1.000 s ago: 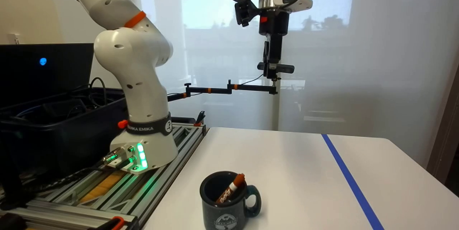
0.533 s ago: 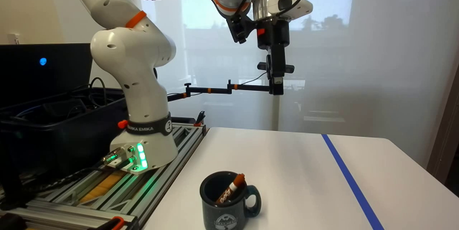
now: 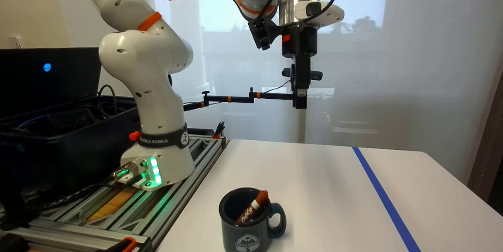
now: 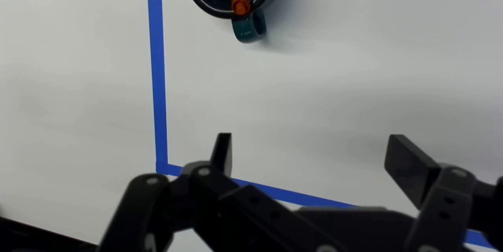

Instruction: Take the marker out of the mug and put it on the table.

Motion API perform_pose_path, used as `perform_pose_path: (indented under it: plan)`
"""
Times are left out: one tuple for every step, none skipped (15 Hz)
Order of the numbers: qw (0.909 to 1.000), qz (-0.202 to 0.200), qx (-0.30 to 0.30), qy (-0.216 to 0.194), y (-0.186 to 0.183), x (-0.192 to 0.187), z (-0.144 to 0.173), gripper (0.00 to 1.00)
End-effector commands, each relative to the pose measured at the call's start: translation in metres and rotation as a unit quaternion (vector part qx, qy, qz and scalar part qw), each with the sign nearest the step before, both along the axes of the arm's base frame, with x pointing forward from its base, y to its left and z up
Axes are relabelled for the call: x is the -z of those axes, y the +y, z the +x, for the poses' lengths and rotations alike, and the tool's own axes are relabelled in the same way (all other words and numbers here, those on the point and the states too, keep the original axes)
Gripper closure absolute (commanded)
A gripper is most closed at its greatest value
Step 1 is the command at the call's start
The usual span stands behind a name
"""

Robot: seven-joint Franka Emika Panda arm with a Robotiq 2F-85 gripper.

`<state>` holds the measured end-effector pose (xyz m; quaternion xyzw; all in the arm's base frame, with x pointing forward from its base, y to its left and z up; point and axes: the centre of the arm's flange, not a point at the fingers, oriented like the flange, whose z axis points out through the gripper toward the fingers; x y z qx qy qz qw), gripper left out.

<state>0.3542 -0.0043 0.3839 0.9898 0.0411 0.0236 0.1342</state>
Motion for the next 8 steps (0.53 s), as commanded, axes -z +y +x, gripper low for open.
perform_pose_path:
  plan:
    - [0.9994,-0.008,0.019,0.027,-0.019,0.010,-0.008,0.00]
    - [0.9993,-0.007,0.025,0.028,-0.026,0.013,-0.011,0.00]
    - [0.9992,-0.005,0.029,0.028,-0.032,0.016,-0.012,0.00]
    - [0.9992,0.000,0.031,0.023,-0.038,0.019,-0.013,0.00]
    - [0.9994,0.002,0.032,0.014,-0.044,0.022,-0.014,0.00]
    - [0.9995,0.005,0.029,0.012,-0.050,0.025,-0.015,0.00]
    - [0.9995,0.008,0.029,0.007,-0.055,0.028,-0.015,0.00]
    - [0.9996,0.011,0.027,0.004,-0.060,0.031,-0.015,0.00]
